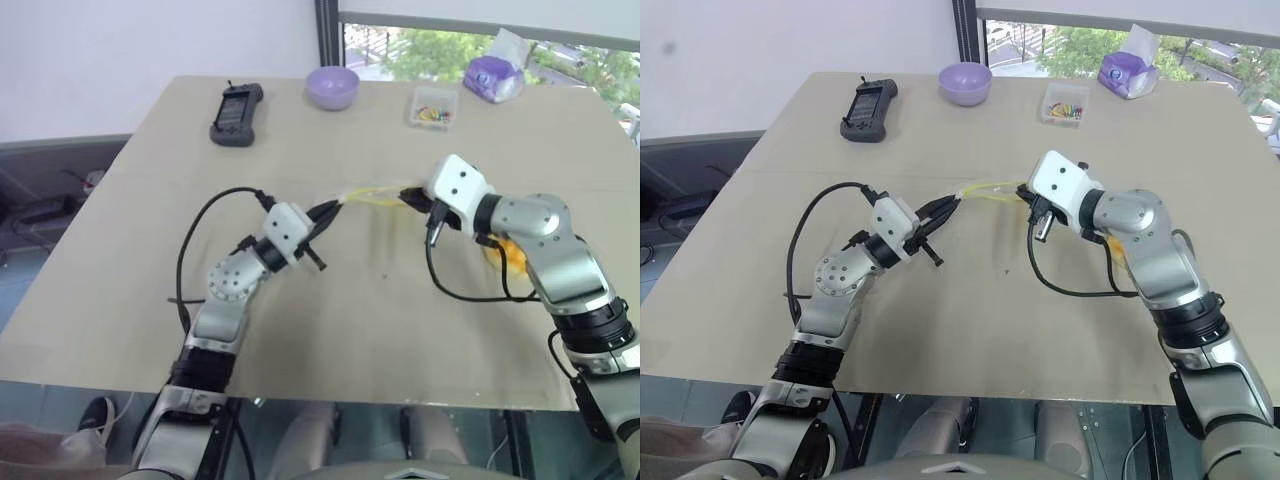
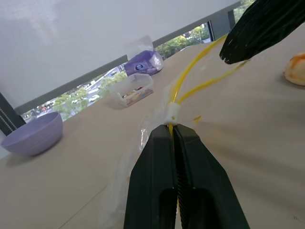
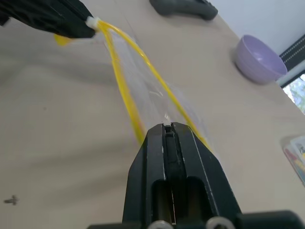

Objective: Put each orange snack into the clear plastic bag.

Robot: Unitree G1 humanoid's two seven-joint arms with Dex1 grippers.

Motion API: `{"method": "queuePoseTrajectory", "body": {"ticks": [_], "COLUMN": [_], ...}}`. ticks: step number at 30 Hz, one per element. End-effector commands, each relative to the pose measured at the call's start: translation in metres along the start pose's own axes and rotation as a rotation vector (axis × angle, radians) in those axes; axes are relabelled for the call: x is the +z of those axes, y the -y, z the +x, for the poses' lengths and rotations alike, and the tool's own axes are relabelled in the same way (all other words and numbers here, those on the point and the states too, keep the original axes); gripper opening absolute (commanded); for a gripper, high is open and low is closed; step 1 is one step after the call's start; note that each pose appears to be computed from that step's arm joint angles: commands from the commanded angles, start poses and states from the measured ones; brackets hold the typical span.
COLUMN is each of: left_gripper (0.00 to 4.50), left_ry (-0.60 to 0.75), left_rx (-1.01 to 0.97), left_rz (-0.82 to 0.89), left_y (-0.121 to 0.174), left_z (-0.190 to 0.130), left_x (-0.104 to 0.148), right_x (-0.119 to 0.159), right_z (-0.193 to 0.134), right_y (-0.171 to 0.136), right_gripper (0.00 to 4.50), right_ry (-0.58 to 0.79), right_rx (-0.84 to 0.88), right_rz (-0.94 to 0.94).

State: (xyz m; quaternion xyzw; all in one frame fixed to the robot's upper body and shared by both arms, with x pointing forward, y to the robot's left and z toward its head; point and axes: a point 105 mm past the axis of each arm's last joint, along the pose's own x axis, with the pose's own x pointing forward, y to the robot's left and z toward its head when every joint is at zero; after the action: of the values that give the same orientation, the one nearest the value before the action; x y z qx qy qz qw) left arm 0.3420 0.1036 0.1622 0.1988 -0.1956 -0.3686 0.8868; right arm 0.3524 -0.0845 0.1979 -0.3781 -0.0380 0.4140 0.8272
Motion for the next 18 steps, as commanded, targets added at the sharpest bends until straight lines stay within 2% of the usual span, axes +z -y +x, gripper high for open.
{"method": "queuePoseTrajectory", "body": {"ticks": [1, 7, 11, 14, 15, 16, 18], "left_gripper": [0.00, 0.00, 0.00, 0.00, 0.00, 0.00, 0.00], "left_ry": [0.061, 0.082, 0.098, 0.099, 0.098, 0.096, 0.091], "left_rx": [-0.027, -0.070, -0.084, -0.084, -0.084, -0.083, -0.081], "left_rz": [0.031, 0.025, 0.021, 0.019, 0.018, 0.018, 0.017], "left_y": [0.003, 0.013, 0.018, 0.019, 0.019, 0.019, 0.019], "left_z": [0.005, 0.012, 0.017, 0.017, 0.017, 0.016, 0.016], "left_x": [0.018, 0.023, 0.026, 0.026, 0.026, 0.026, 0.025], "right_x": [0.013, 0.017, 0.008, -0.001, -0.002, -0.002, -0.002], "right_z": [0.007, 0.031, 0.042, 0.041, 0.040, 0.040, 0.038], "right_y": [0.005, -0.006, -0.010, -0.006, -0.005, -0.004, -0.002], "right_gripper": [0.05, 0.05, 0.05, 0.59, 0.64, 1.20, 1.71], "right_ry": [0.031, 0.028, -0.024, -0.064, -0.069, -0.070, -0.067], "right_rx": [-0.024, 0.020, 0.045, 0.048, 0.049, 0.048, 0.040], "right_rz": [-0.062, -0.125, -0.253, -0.314, -0.322, -0.325, -0.335]}}
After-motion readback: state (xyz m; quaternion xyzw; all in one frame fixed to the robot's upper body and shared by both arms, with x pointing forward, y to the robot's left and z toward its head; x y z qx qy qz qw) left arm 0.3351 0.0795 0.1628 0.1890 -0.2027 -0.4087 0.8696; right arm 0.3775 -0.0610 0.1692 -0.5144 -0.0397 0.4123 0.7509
